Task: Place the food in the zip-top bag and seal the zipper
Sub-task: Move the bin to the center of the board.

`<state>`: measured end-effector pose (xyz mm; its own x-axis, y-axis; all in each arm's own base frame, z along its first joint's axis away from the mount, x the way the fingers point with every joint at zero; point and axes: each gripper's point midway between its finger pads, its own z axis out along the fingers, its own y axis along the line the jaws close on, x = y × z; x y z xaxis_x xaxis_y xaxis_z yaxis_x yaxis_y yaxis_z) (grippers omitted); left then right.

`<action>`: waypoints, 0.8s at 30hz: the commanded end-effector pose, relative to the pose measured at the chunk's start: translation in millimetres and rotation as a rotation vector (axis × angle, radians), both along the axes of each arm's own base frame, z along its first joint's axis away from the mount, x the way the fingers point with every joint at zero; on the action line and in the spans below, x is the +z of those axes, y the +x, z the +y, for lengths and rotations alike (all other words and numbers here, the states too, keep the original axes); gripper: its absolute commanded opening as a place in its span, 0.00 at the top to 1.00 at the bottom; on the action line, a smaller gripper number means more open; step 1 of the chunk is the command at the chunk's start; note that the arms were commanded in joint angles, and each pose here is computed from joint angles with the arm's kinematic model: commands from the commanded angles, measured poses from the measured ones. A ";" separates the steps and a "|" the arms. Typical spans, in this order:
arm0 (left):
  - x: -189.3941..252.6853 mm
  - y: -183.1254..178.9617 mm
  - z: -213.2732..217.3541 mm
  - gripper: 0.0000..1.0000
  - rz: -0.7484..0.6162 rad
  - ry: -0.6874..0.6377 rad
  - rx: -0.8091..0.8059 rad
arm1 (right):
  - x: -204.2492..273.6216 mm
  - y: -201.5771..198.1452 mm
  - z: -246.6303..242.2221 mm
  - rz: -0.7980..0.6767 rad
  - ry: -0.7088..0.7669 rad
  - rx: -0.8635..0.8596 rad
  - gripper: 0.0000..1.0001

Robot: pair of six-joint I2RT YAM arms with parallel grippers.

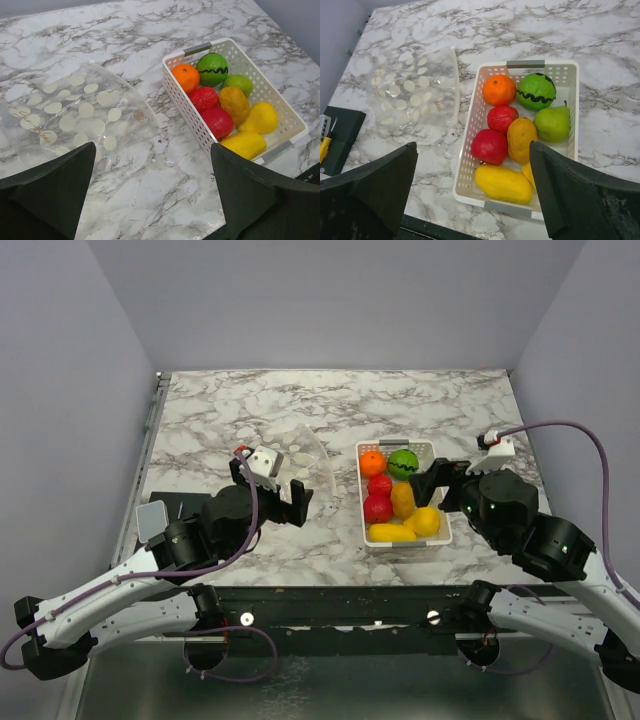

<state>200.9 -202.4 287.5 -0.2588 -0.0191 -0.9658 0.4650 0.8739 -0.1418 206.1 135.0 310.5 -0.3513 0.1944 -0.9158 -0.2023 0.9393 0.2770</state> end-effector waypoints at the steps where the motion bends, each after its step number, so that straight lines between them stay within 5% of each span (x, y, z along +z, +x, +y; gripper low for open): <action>1: 0.2 0.4 -2.5 0.01 -0.015 0.007 -0.014 | 4.8 0.5 3.0 0.013 -0.026 0.013 0.00; 9: -2.3 -0.7 -3.9 0.01 -0.009 0.026 -0.028 | -3.2 0.4 25.8 0.040 -0.062 0.117 0.01; 24: -15.4 -4.3 11.2 0.01 0.007 0.042 0.004 | -56.7 30.3 85.8 0.226 -0.172 0.161 0.21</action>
